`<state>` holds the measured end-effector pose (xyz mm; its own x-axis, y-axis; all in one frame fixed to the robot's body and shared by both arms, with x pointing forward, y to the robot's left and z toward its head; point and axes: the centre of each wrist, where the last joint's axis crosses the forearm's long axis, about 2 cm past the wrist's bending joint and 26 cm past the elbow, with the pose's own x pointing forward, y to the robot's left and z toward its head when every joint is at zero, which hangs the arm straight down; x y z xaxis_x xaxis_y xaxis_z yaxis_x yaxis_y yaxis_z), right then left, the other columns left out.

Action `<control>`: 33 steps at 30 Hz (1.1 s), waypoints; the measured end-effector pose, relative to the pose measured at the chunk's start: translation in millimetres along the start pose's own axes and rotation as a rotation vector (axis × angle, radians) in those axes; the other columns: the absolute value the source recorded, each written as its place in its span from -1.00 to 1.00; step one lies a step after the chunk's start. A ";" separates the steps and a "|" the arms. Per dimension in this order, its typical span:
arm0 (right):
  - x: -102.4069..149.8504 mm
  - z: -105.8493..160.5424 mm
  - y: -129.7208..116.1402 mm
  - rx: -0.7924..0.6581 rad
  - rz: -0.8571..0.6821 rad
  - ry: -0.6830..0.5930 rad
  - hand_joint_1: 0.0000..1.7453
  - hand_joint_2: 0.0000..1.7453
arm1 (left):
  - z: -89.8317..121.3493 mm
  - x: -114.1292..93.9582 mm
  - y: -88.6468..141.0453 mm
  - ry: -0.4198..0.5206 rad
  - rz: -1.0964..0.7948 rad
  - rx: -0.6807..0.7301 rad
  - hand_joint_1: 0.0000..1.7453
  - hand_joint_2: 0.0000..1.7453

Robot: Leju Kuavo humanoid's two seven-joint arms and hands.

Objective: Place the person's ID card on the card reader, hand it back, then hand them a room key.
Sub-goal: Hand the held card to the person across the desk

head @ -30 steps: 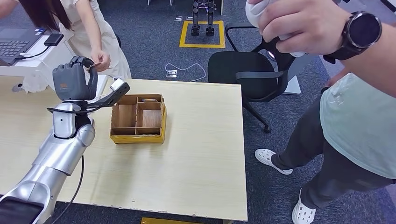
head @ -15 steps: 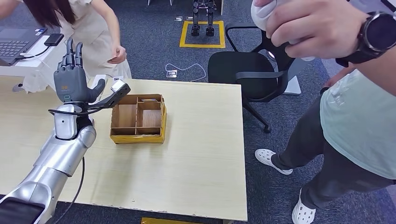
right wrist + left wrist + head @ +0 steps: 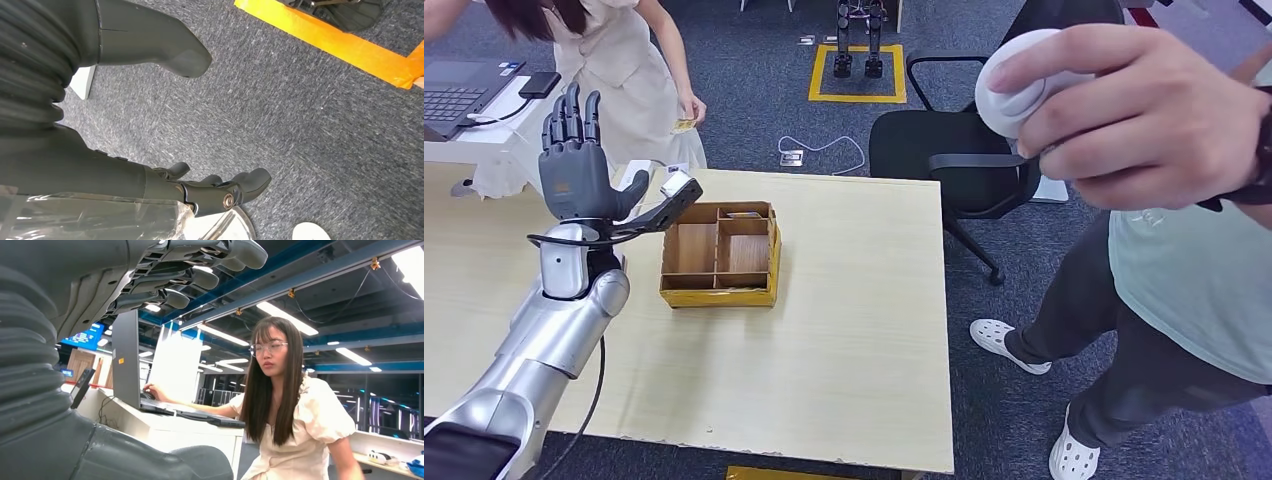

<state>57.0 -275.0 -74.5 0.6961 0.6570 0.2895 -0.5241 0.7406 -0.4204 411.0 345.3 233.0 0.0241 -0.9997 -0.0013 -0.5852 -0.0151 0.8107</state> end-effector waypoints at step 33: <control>-8.4 3.5 -3.3 -0.037 -0.008 0.049 -1.00 1.00 | 65.5 -97.2 -11.5 0.196 -0.252 -0.136 -1.00 1.00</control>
<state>51.2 -282.4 -72.5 0.7239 0.6425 0.2512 -0.5002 0.7396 -0.4504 362.3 441.4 185.5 0.3170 -0.9421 -0.1094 -0.4277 -0.2449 0.8701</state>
